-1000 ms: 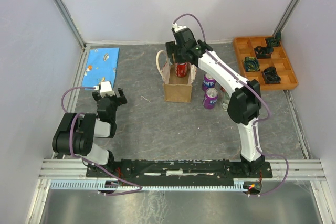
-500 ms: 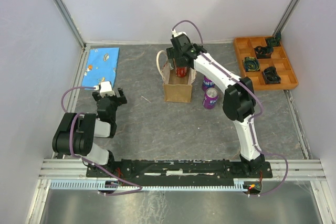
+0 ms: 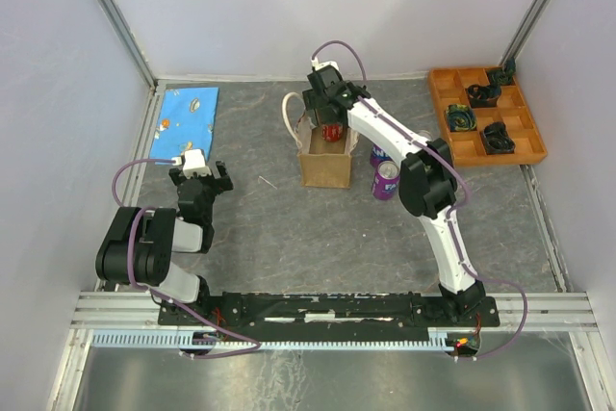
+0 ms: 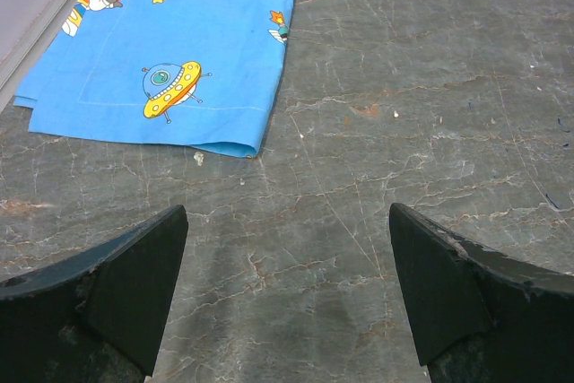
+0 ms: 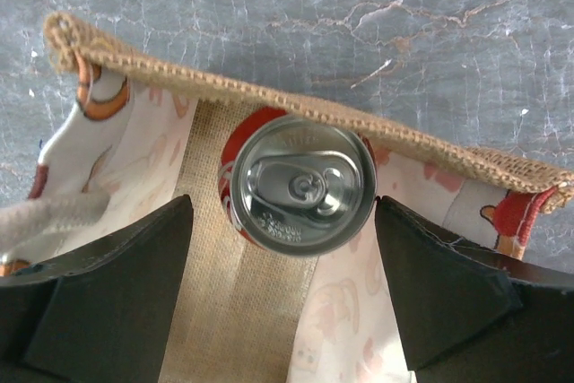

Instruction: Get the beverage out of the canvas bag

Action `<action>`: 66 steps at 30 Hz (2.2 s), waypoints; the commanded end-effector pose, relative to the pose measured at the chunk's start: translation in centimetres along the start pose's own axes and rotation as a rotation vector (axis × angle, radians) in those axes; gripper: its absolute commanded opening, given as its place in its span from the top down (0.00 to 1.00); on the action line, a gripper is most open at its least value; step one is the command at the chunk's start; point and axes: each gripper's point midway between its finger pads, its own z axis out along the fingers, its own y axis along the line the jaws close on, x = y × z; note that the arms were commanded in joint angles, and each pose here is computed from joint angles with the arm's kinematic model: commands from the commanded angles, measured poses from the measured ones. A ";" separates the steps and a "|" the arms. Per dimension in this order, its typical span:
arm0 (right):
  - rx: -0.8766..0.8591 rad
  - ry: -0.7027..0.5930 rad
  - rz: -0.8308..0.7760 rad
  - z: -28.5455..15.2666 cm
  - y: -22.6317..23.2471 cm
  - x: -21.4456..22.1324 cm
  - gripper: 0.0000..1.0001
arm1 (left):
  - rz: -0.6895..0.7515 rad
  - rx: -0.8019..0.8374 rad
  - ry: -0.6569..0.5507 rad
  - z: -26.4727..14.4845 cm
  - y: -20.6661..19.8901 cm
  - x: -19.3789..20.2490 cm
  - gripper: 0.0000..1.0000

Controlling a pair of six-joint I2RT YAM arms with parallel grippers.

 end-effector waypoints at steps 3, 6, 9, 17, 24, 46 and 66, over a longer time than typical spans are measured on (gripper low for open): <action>0.035 -0.069 0.013 1.3 -0.3 -2.2 0.10 | 0.030 0.002 -0.052 0.6 -0.1 -1.5 0.01; 0.036 -0.053 0.017 2.1 -0.2 -1.6 0.12 | 0.030 0.001 -0.053 0.6 -0.1 -1.6 0.01; 0.034 -0.038 0.019 2.4 -0.1 -0.9 0.15 | 0.030 0.003 -0.052 0.6 -0.1 -1.5 0.01; 0.020 -0.018 0.024 2.8 0.1 0.1 0.83 | 0.030 0.001 -0.052 0.6 -0.1 -1.5 0.01; -0.055 0.001 0.076 2.0 1.5 0.2 1.00 | 0.030 0.002 -0.053 0.6 -0.1 -1.5 0.01; -0.224 -0.431 0.154 -14.5 1.1 -15.8 1.00 | 0.030 0.002 -0.054 0.6 -0.1 -1.6 0.01; -0.165 -0.594 0.048 -31.6 -8.3 -8.2 1.00 | 0.030 0.002 -0.052 0.6 -0.1 -1.5 0.01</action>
